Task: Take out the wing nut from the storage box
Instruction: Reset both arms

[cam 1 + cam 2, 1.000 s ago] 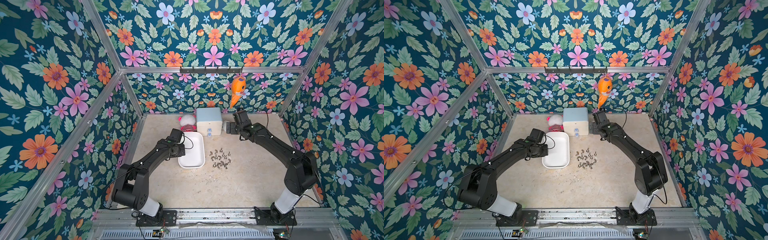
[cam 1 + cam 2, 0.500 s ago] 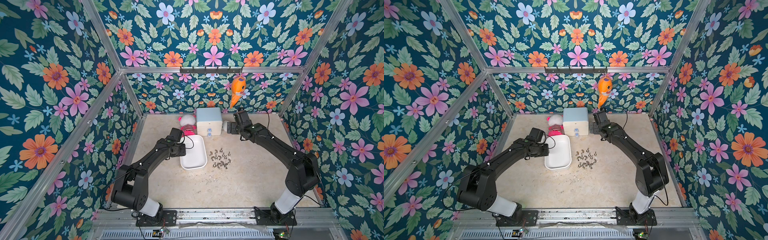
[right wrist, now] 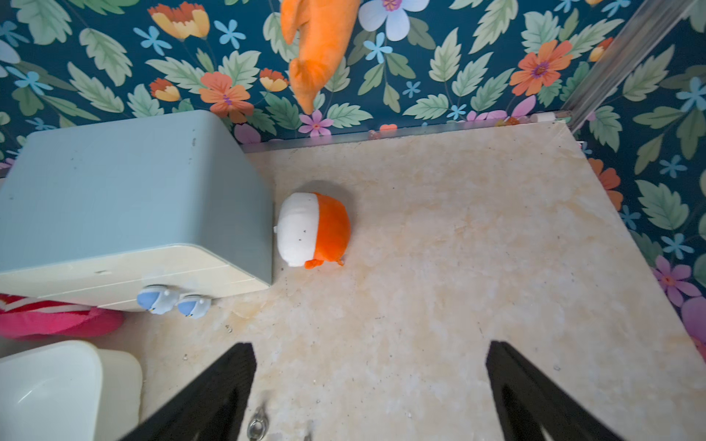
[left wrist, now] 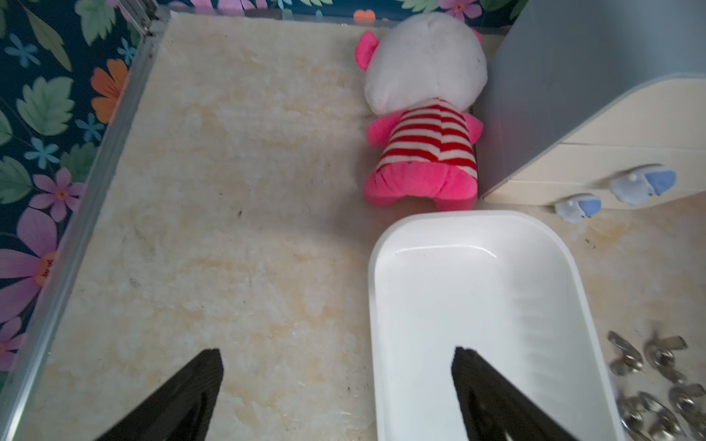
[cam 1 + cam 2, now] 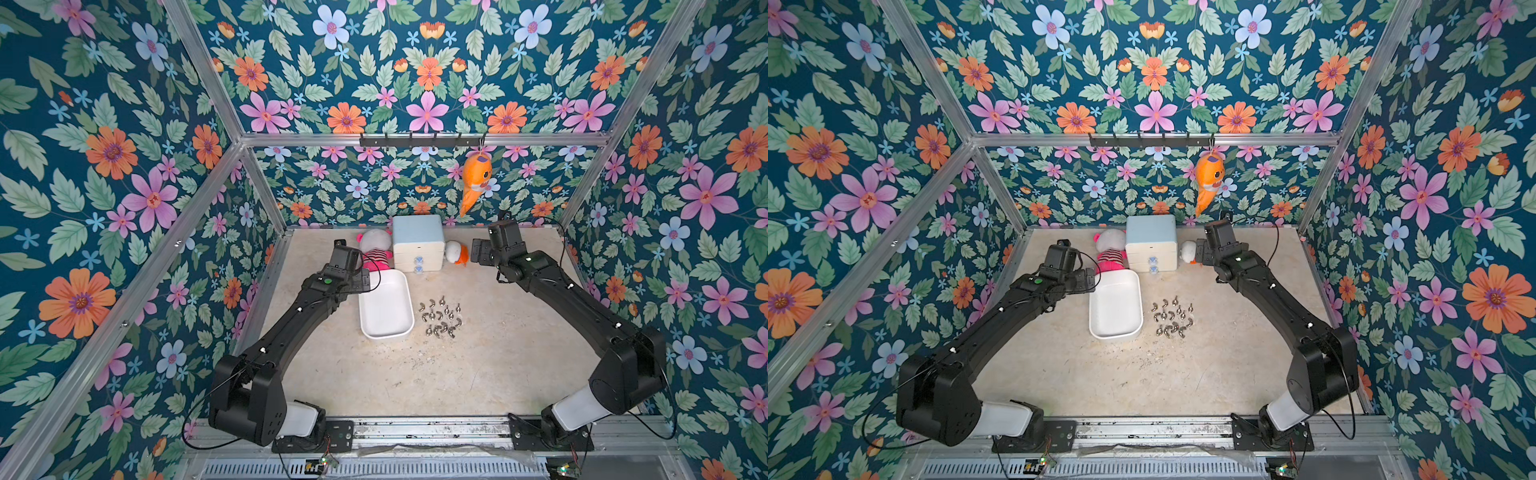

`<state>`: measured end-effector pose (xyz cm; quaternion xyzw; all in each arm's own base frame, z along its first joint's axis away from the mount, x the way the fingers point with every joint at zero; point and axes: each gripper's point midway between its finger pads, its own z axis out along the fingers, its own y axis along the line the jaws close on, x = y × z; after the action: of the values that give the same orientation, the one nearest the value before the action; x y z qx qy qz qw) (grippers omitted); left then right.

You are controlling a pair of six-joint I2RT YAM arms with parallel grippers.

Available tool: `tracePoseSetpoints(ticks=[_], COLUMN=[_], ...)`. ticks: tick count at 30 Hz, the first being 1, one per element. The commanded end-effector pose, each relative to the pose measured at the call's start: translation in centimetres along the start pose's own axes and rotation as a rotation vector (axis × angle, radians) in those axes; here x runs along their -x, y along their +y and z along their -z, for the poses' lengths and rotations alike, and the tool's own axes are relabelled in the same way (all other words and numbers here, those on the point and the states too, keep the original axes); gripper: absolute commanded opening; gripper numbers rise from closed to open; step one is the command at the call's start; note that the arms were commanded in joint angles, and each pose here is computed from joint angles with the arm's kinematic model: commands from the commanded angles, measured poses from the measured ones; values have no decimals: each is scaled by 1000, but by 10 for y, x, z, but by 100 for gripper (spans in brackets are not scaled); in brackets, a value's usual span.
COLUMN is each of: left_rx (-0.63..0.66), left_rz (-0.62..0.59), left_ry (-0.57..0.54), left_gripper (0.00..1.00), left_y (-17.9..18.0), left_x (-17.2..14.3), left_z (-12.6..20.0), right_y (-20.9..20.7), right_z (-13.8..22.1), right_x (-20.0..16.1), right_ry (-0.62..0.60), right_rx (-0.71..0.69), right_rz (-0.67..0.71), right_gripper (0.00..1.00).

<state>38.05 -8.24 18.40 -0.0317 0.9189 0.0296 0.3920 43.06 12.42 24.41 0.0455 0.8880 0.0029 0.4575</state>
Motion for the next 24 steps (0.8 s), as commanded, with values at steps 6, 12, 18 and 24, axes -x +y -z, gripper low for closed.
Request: tracePoseSetpoints(ticks=[6, 12, 18, 24], left_rx=[179, 145, 104, 102], left_rz=[70, 147, 89, -8], left_ry=[-226, -234, -321, -411], left_gripper=[100, 99, 99, 99], left_y=[54, 85, 91, 96], left_x=[46, 42, 24, 14], left_z=[-5, -35, -50, -46], right_y=[-79, -125, -157, -184], right_z=[19, 37, 13, -7], right_x=[12, -1, -44, -79], right_ry=[-173, -378, -370, -385], right_rx=[-71, -154, -250, -339], right_rz=[-199, -232, -227, -217], right_gripper=[99, 99, 99, 99])
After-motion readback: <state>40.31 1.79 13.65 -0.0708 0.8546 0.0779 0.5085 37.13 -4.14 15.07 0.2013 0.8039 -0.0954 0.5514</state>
